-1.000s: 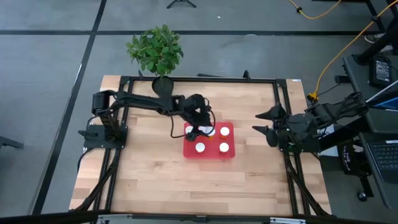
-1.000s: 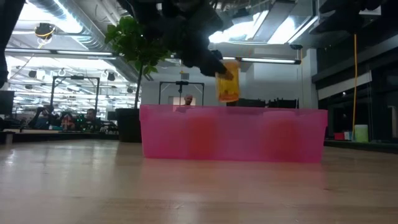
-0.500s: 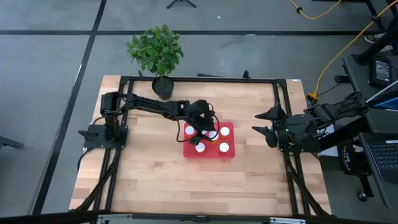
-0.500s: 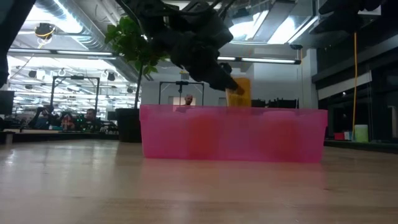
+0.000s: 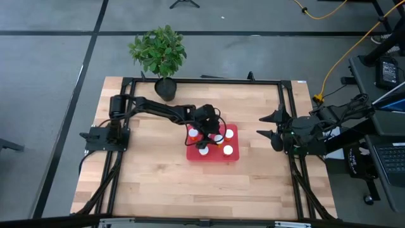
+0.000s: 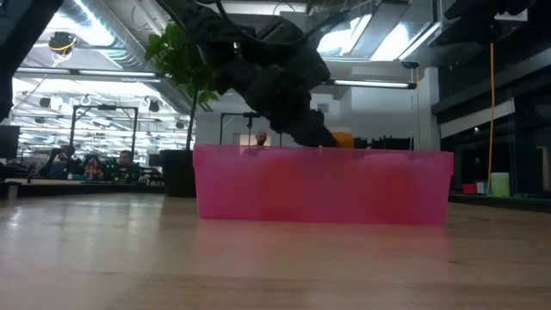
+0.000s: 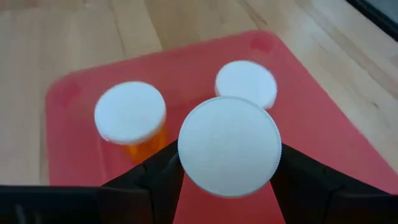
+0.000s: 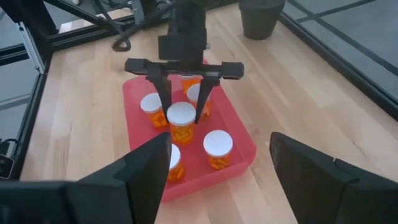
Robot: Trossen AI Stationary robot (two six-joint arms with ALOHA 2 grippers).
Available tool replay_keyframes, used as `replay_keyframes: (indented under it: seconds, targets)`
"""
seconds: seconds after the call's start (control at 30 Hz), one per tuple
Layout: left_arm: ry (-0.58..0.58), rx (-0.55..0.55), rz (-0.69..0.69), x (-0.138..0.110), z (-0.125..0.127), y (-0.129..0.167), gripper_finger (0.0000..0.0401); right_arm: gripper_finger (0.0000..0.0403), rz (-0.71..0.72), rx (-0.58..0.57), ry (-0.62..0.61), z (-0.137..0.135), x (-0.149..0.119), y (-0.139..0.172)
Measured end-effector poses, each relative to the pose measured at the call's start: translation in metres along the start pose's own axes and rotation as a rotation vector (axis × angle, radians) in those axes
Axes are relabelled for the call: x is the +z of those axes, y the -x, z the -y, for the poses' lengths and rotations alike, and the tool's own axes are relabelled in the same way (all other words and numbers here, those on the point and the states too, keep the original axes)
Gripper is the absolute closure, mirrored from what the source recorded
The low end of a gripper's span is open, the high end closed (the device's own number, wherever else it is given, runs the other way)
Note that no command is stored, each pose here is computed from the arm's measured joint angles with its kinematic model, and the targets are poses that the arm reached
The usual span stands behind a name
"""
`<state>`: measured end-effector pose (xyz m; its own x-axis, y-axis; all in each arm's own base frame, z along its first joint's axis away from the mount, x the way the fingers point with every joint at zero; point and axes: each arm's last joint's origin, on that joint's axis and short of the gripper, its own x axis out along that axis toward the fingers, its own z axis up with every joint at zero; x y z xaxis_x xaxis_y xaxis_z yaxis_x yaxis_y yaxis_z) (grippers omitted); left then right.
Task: Pick and place pill bottles into a basket
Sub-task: Put the orange pill bottle into the red bin, then return to Home Position
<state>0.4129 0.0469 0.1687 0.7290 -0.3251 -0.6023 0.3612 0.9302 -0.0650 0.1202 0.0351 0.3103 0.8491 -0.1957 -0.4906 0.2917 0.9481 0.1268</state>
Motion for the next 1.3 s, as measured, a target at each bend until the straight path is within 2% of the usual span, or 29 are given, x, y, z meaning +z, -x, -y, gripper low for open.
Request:
replay_keyframes:
  seconds: [0.13, 0.4, 0.57, 0.7, 0.87, 1.07, 1.2, 1.3]
  targets:
    - [0.024, -0.005, -0.028, -0.007, -0.001, -0.006, 0.0179, 0.0129, -0.005, 0.010, 0.004, 0.000, 0.000, 0.000]
    - [0.074, -0.004, -0.033, -0.009, -0.001, -0.007, 0.0109, 0.0129, -0.018, 0.031, 0.015, -0.001, -0.001, 0.000]
    - [0.038, 0.053, 0.000, 0.006, 0.000, 0.008, 0.0070, 0.0129, -0.018, 0.031, 0.027, -0.001, -0.001, 0.000]
    - [0.005, 0.096, 0.006, 0.018, 0.004, 0.027, 0.0054, 0.0129, -0.018, 0.032, 0.029, -0.001, -0.001, 0.000]
    - [-0.012, 0.155, 0.052, 0.045, 0.018, 0.073, 0.0053, 0.0129, -0.041, 0.019, 0.034, 0.000, -0.003, 0.000]
    - [-0.072, 0.268, 0.239, 0.086, 0.055, 0.152, 0.0053, 0.0129, -0.010, 0.035, 0.023, -0.002, 0.000, 0.000]
    - [-0.044, 0.380, 0.393, 0.102, 0.078, 0.210, 0.0052, 0.0129, 0.116, 0.089, 0.068, -0.008, 0.013, 0.001]
    - [-0.021, 0.414, 0.493, 0.105, 0.092, 0.247, 0.0052, 0.0129, 0.246, 0.124, 0.141, -0.013, 0.026, 0.004]
